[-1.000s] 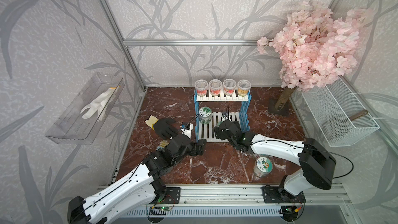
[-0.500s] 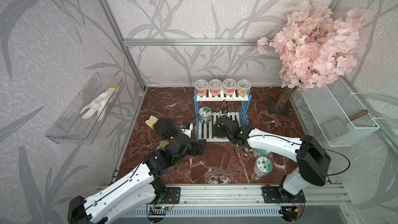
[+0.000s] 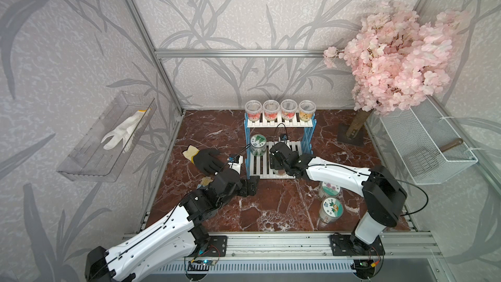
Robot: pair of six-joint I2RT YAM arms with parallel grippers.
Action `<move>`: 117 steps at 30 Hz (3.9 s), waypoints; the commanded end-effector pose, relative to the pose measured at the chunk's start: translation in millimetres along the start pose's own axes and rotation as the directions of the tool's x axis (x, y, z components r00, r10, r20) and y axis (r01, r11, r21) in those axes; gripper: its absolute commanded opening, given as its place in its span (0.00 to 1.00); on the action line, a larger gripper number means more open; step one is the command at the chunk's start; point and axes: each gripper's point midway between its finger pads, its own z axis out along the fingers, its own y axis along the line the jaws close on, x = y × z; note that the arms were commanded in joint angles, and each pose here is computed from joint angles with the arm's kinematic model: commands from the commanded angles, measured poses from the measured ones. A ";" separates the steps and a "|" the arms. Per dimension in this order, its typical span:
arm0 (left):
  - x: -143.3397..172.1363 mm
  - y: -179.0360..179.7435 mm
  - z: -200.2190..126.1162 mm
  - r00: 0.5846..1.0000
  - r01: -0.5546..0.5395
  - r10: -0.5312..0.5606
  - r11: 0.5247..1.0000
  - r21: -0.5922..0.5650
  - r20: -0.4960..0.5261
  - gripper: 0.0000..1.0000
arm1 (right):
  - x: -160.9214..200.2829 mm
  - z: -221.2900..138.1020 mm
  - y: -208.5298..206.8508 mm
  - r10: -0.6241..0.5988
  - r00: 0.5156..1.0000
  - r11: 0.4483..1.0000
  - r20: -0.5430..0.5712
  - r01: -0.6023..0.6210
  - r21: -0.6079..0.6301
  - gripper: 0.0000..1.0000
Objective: Place the seed container on the shelf
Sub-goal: Place the seed jar on the shelf.
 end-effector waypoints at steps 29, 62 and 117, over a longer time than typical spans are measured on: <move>-0.9 -0.7 1.3 1.000 0.005 -0.005 1.000 0.002 -0.010 1.00 | -21.2 13.6 -35.8 -0.069 0.982 0.995 0.174 0.055 0.086 0.84; 5.0 2.0 3.6 1.000 0.018 -0.018 1.000 0.001 -0.020 1.00 | -12.9 5.1 -43.1 -0.017 0.987 0.997 0.160 0.004 0.078 0.82; 10.5 5.5 7.2 0.999 0.013 -0.013 1.000 -0.009 -0.037 1.00 | -31.8 40.1 -67.1 -0.138 0.934 0.939 0.329 0.018 0.344 0.82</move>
